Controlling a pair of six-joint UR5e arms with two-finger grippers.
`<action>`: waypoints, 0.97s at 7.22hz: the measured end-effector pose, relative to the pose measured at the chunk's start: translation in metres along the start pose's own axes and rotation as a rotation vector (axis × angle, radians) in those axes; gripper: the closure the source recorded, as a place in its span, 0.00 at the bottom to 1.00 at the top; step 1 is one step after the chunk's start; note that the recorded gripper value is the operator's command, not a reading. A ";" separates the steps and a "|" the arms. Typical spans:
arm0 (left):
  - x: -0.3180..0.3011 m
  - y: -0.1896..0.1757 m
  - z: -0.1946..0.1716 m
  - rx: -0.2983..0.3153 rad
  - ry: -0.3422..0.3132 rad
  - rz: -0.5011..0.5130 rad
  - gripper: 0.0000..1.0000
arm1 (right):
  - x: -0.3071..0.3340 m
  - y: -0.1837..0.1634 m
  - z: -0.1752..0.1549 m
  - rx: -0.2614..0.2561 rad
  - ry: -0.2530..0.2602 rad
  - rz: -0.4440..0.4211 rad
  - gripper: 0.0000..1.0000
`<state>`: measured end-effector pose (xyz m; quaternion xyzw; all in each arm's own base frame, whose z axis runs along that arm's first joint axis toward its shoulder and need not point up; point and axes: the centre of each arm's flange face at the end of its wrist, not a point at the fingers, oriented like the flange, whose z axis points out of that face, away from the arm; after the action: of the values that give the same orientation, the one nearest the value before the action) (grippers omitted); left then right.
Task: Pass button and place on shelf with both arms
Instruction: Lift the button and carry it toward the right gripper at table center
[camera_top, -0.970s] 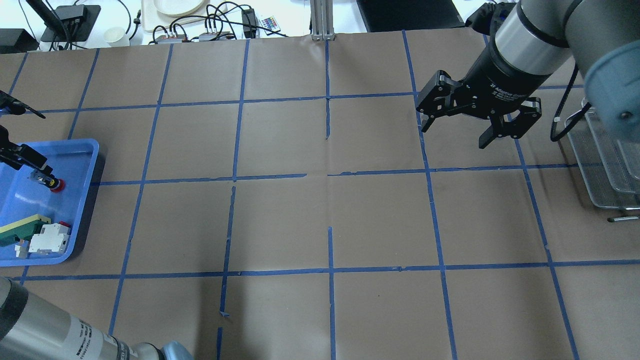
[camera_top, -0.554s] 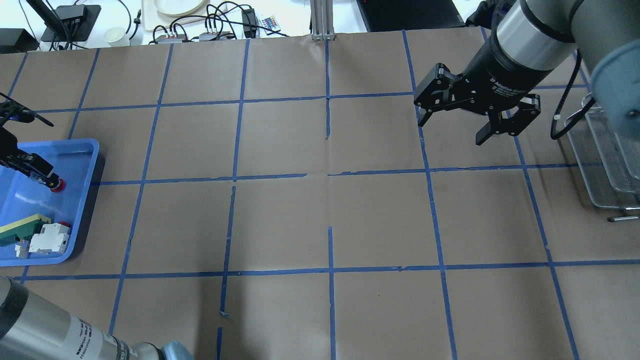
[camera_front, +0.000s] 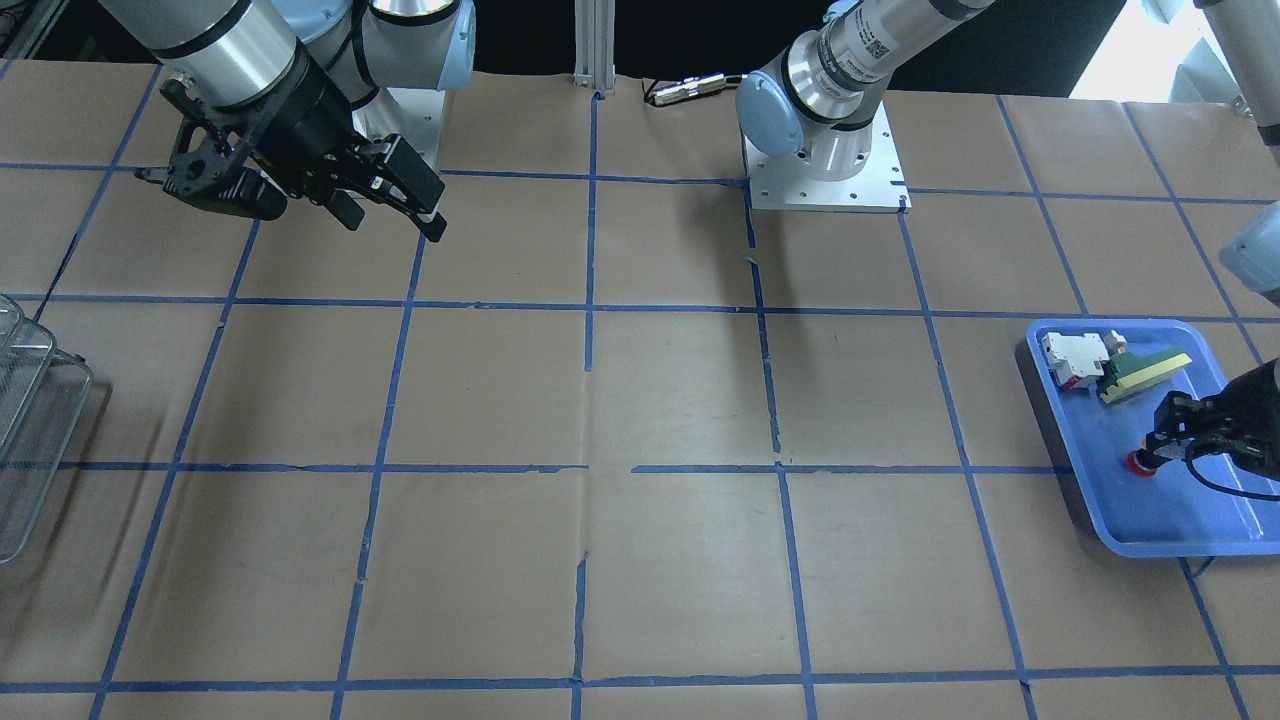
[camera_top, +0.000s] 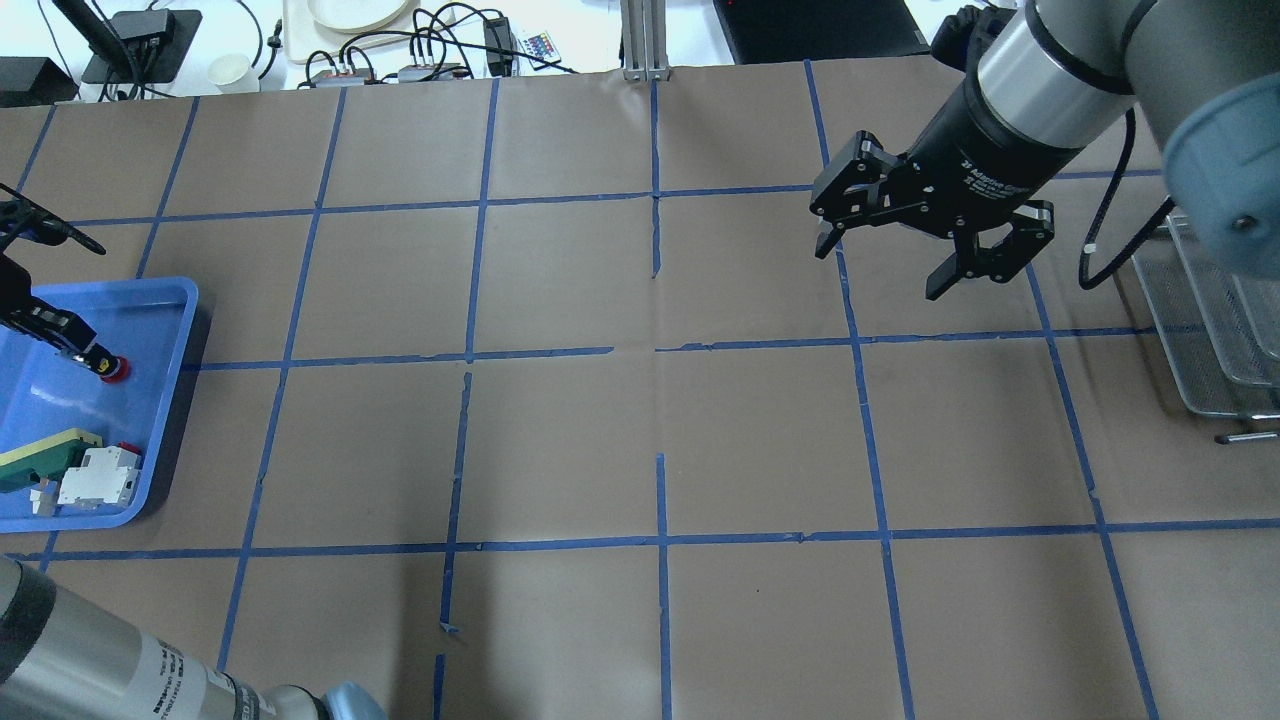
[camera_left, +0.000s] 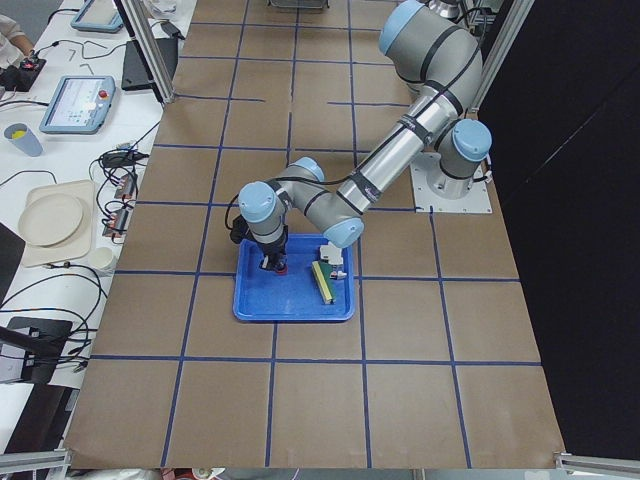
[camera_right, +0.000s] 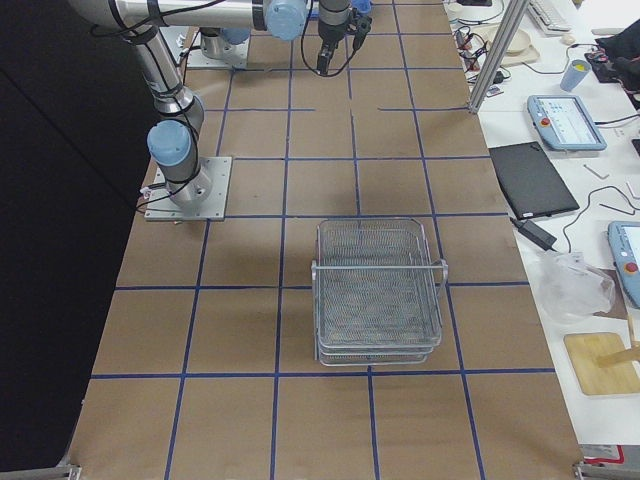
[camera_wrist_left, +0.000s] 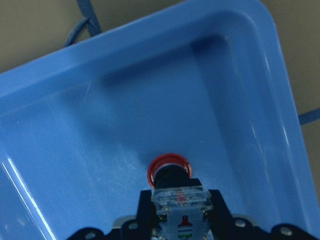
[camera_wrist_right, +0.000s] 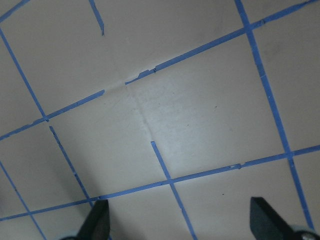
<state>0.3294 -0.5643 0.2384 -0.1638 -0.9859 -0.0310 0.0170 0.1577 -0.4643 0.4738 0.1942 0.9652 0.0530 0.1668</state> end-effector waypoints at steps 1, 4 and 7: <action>0.005 0.003 -0.013 0.003 -0.001 0.001 0.87 | 0.000 -0.002 0.002 -0.034 -0.038 0.062 0.00; 0.065 0.012 -0.065 0.038 0.220 -0.002 0.87 | 0.028 -0.025 0.004 -0.207 -0.194 0.284 0.00; 0.200 -0.016 -0.087 0.145 0.673 -0.070 0.87 | 0.040 -0.045 0.017 -0.409 -0.363 0.474 0.00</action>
<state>0.1367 -0.5207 0.3329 -0.1088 -0.9296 -0.0139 0.3518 0.1124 -0.4890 0.4386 0.3816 0.8174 0.2467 0.3541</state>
